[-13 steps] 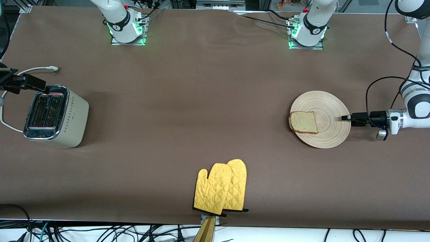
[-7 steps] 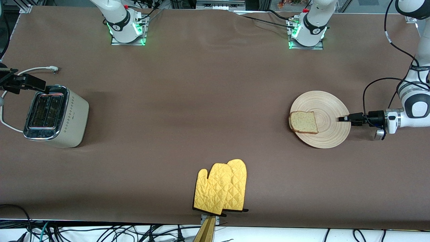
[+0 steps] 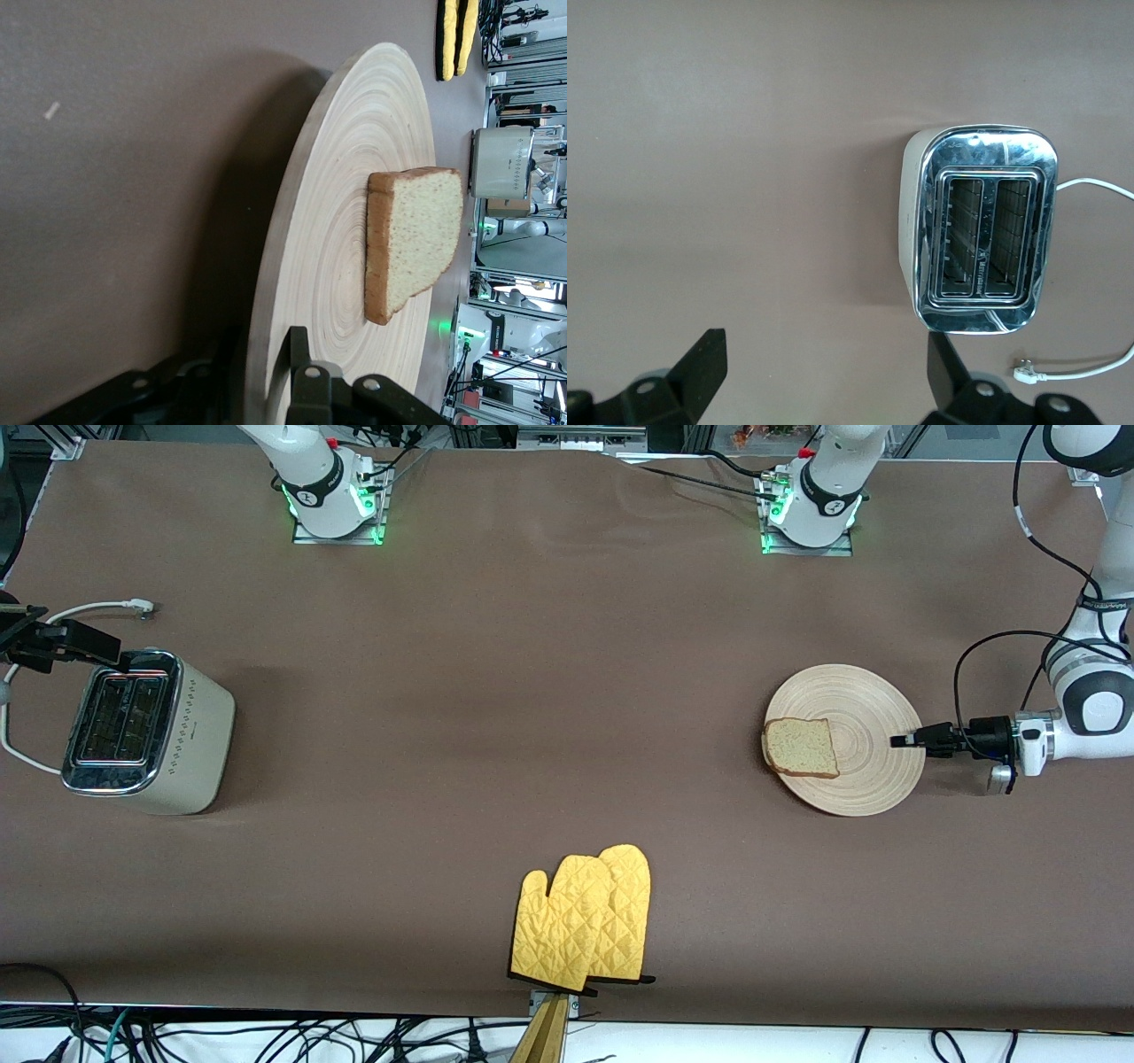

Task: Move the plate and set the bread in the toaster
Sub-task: 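Close the left gripper on the wooden plate's rim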

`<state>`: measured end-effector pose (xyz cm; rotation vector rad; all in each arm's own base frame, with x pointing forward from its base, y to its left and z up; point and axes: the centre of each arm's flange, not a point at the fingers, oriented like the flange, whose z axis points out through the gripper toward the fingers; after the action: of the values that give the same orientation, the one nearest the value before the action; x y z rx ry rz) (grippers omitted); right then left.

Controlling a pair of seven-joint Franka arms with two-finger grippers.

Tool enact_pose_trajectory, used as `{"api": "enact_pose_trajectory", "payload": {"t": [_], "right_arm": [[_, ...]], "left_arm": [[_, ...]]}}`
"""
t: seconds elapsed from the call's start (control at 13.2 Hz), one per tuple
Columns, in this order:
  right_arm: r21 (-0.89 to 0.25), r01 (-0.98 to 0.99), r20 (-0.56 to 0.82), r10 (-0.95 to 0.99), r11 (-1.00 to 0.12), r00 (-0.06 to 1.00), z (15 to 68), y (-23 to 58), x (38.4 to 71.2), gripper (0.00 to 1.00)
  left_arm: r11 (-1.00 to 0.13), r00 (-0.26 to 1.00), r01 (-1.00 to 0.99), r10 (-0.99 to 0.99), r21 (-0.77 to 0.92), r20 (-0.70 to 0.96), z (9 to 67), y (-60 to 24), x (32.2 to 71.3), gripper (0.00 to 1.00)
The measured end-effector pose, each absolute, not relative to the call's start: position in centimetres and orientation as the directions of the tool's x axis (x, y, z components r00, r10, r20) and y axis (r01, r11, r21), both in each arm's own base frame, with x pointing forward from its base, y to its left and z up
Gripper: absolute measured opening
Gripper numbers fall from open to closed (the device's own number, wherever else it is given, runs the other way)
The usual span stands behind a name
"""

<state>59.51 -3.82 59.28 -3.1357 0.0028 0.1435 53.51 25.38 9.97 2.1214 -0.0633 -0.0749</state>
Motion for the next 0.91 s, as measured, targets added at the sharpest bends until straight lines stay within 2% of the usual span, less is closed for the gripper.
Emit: {"api": "enact_pose_trajectory", "payload": {"t": [0.08, 0.15, 0.53, 0.61, 0.91], "right_arm": [[-0.002, -0.002, -0.091, -0.002, -1.000, 0.996, 59.28, -3.82, 59.51, 1.00], [-0.002, -0.002, -0.091, -0.002, -1.000, 0.996, 59.28, -3.82, 59.51, 1.00], [-0.002, -0.002, -0.091, -0.002, -1.000, 0.996, 59.28, -3.83, 59.51, 1.00], [-0.002, -0.002, -0.091, -0.002, -1.000, 0.996, 59.28, -3.83, 59.51, 1.00], [-0.002, -0.002, -0.091, -0.002, -1.000, 0.996, 59.28, -3.84, 59.51, 1.00]], "left_arm": [[-0.521, 0.997, -0.016, -0.077, 0.853, -0.028, 9.95, 25.20, 53.53, 0.25], [-0.519, 0.997, -0.017, -0.078, 0.854, -0.028, 9.97, 25.10, 53.57, 0.20], [-0.516, 0.996, -0.021, -0.082, 0.857, -0.025, 10.16, 24.95, 53.64, 0.16], [-0.514, 0.996, -0.022, -0.083, 0.858, -0.025, 10.28, 24.93, 53.67, 0.12], [-0.514, 0.996, -0.028, -0.086, 0.857, -0.019, 10.30, 24.69, 53.84, 0.12]]}}
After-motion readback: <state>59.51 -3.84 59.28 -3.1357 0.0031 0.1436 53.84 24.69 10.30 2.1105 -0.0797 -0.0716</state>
